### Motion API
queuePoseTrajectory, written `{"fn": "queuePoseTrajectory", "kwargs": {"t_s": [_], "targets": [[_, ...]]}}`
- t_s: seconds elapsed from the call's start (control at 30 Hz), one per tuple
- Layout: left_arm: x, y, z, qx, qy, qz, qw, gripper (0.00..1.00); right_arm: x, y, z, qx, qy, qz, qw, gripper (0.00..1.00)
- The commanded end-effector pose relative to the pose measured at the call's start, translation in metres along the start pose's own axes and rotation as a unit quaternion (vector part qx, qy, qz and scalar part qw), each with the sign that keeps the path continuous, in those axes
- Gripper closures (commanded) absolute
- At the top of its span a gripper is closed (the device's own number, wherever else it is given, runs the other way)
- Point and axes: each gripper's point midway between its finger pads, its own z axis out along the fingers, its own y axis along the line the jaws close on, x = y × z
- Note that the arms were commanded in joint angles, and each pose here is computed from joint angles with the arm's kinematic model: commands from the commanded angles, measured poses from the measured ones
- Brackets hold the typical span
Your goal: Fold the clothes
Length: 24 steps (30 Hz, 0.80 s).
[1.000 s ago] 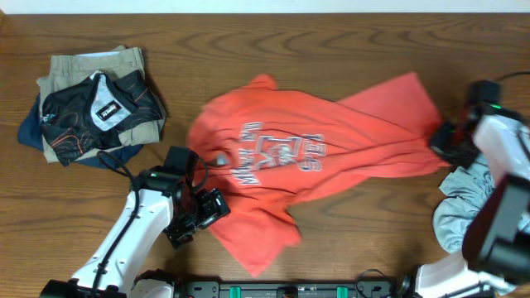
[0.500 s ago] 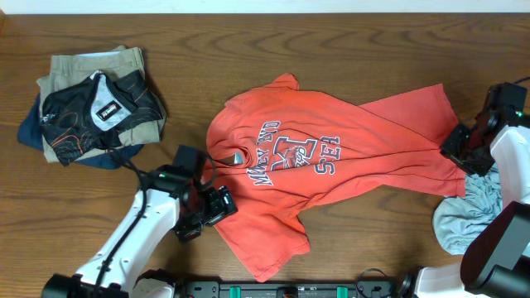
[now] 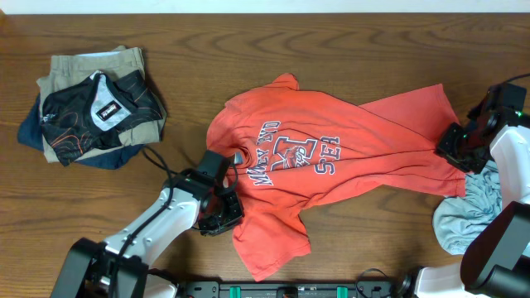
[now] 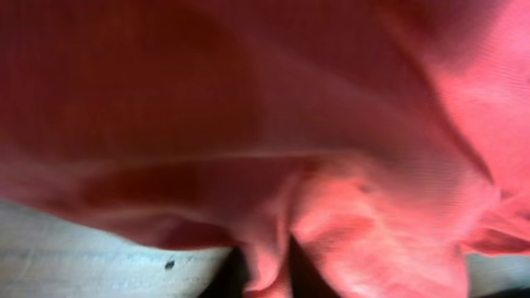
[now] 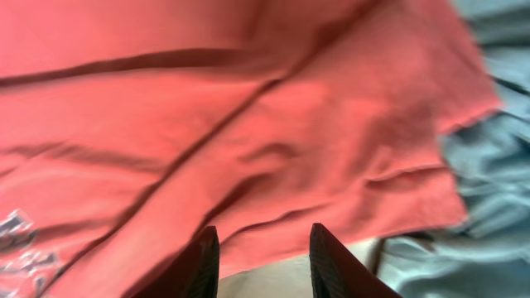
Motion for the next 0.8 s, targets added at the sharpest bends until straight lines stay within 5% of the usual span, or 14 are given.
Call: {"fn": "queuePoseTrajectory", "kwargs": {"t_s": [0.0, 0.3, 0.53, 0.77], "targets": [[-0.004, 0.003, -0.004, -0.003, 0.000, 0.018, 1.000, 0.94, 0.007, 0.033, 0.000, -0.064, 0.012, -0.073, 0.995, 0.66], [-0.042, 0.010, -0.103, 0.019, -0.048, 0.007, 0.999, 0.94, 0.049, 0.116, 0.000, -0.165, 0.034, -0.286, 0.943, 0.89], [-0.055, 0.011, -0.150, 0.045, -0.110, -0.021, 0.993, 0.94, 0.106, 0.172, 0.018, -0.175, 0.070, -0.419, 0.888, 0.91], [-0.037, 0.019, -0.145, 0.030, -0.073, -0.037, 0.996, 0.94, 0.166, 0.198, 0.057, -0.169, 0.138, -0.500, 0.838, 0.91]]}}
